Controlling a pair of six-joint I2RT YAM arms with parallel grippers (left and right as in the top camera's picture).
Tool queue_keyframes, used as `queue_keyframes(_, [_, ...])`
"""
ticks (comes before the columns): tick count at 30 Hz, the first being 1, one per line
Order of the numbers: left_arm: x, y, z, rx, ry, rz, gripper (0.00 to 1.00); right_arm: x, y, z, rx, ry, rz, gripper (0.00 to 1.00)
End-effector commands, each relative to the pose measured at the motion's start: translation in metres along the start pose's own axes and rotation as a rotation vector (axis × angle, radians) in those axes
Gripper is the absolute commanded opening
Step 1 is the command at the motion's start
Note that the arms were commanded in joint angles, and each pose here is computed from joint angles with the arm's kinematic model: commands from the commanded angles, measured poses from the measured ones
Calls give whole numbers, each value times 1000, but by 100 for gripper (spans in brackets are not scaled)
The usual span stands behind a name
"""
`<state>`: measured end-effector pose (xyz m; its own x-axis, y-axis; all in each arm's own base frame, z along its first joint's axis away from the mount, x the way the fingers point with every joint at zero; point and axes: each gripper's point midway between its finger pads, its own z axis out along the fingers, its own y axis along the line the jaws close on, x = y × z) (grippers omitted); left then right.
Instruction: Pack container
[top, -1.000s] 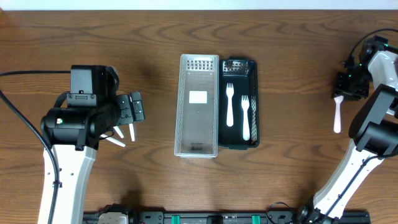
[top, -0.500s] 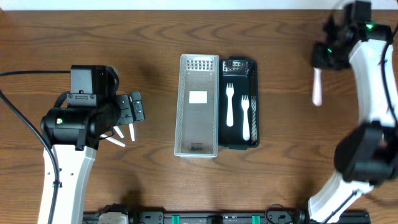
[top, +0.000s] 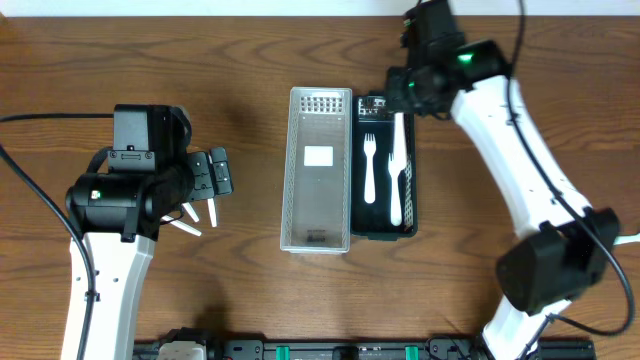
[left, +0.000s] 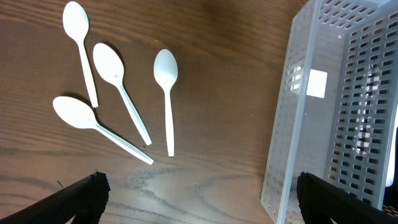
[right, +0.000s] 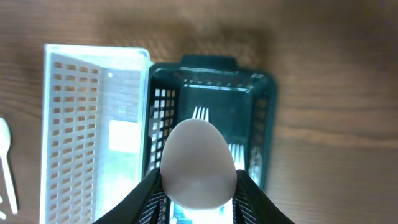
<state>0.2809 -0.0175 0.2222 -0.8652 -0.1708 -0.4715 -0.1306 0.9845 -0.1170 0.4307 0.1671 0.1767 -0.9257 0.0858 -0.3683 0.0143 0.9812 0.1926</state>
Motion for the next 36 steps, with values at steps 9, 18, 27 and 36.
queue_keyframes(9, [-3,1,-2,-2,-6,13,98,57,1,92,104,245,60,33])
queue_keyframes(18, [-3,1,-2,-2,-6,13,98,25,10,61,24,168,-31,92])
queue_keyframes(27, [-3,1,-2,-2,-6,13,98,-61,-91,-83,214,-198,259,97])
queue_keyframes(36, [-3,1,-2,-2,-6,13,98,-15,-287,-119,395,-146,919,99])
